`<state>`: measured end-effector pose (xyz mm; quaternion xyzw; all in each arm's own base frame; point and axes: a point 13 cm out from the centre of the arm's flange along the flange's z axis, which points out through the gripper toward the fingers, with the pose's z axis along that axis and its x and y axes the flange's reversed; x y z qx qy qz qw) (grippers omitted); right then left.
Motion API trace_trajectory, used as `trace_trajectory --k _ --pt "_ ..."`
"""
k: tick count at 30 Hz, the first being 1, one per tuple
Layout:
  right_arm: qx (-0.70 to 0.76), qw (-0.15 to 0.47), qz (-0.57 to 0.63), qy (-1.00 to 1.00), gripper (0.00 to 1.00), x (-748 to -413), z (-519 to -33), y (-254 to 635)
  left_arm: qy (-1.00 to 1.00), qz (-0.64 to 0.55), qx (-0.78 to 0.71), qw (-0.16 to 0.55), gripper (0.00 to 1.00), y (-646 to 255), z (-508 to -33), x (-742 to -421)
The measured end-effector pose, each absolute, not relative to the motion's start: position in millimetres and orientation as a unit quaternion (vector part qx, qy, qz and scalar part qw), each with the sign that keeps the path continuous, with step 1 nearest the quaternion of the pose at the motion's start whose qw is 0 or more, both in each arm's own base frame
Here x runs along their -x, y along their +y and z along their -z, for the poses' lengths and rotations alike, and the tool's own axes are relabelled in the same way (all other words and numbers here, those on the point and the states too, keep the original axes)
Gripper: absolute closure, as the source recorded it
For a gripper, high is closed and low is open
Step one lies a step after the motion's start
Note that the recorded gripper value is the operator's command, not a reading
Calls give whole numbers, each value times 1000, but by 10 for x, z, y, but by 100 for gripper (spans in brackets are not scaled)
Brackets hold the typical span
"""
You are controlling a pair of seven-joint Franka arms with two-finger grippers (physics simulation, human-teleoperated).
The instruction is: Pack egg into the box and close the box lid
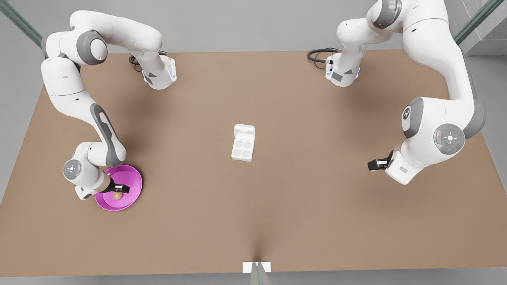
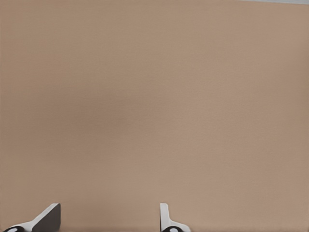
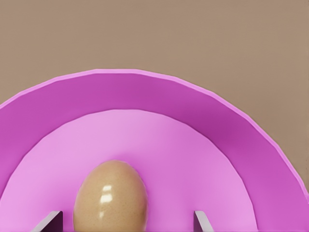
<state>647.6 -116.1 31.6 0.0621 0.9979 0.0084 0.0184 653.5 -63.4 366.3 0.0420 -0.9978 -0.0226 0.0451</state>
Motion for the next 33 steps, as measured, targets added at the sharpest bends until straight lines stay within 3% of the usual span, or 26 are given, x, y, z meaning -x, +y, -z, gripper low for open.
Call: trace_trajectory --k 2,3,10,16,20,25,31,33 --pt "-65 19 -8 998 36 -6475 -319 -1167 -998 23 -42 46 0 -631 -3656 -6536" --pt "-65 19 -10 998 41 -6478 -323 -1158 -998 23 -42 46 0 -629 -3654 -6536" --pt "-63 18 -9 998 53 -6455 -374 -1107 -998 33 -35 43 0 -676 -3687 -6526" --pt "-64 18 -9 998 53 -6464 -383 -1095 -997 39 -58 25 0 -176 -4084 -6528" --pt "-66 20 -7 998 54 -6447 -438 -1112 -997 37 -51 46 0 -57 -4345 -6273" --pt "-50 30 5 998 54 -6522 -911 -967 -998 16 -14 63 0 -369 -4177 -6258" --pt "50 10 18 999 54 -6743 -1327 740 -999 11 -2 51 0 -368 -4174 -6333" --pt "69 -5 24 997 53 -6655 -1322 1460 -999 10 3 49 0 -378 -4165 -6344"
